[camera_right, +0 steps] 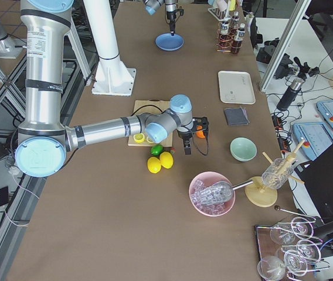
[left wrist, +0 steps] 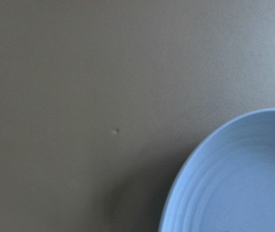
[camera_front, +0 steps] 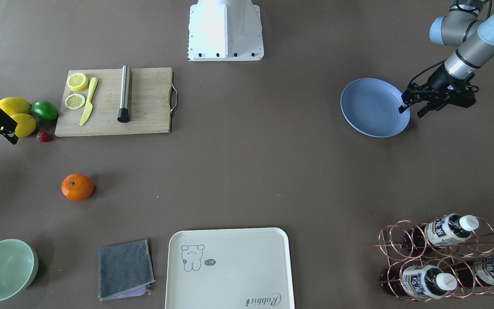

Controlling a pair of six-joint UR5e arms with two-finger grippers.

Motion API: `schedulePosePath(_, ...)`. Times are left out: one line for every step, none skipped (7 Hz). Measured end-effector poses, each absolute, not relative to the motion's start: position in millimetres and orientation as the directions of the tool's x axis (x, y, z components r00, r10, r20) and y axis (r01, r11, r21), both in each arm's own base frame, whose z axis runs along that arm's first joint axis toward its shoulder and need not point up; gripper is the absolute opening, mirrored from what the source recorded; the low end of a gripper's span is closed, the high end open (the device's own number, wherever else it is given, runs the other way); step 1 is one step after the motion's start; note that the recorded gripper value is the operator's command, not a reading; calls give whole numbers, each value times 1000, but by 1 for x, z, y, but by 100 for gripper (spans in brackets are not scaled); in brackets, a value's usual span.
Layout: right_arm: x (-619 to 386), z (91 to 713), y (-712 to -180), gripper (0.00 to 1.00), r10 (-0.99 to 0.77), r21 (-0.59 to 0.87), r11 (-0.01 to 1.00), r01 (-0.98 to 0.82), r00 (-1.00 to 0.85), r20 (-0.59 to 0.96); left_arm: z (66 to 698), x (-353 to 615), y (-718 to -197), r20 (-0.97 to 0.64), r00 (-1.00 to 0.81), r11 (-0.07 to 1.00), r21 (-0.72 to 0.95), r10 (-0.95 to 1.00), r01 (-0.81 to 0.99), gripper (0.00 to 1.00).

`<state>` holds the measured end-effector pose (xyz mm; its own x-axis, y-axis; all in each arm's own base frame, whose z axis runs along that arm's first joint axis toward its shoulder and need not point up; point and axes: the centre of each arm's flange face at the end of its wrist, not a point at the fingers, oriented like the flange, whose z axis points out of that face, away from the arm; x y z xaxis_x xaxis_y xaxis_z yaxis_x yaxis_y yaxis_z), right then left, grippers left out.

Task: Pick orange to plate
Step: 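Push the blue plate with the left gripper toward the table center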

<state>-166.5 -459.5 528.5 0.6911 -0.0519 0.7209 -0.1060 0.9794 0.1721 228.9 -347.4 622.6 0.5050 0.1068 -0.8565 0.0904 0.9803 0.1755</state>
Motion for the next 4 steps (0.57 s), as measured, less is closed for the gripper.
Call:
schedulePosePath(-167, 528, -459, 97, -52, 172, 979, -106, 691, 721, 622, 232, -347, -856, 505, 980, 178, 112, 85, 46)
schedulePosePath(-167, 528, -460, 97, -53, 173, 979, -105, 691, 721, 622, 234, -346, -855, 505, 980, 180, 115, 82, 9)
schedulePosePath(-167, 528, -460, 97, -53, 173, 979, -105, 691, 721, 622, 235, -346, -855, 505, 980, 182, 117, 81, 0)
schedulePosePath(-167, 528, -459, 97, -54, 173, 979, -104, 691, 721, 622, 235, -346, -855, 504, 980, 183, 119, 80, 0)
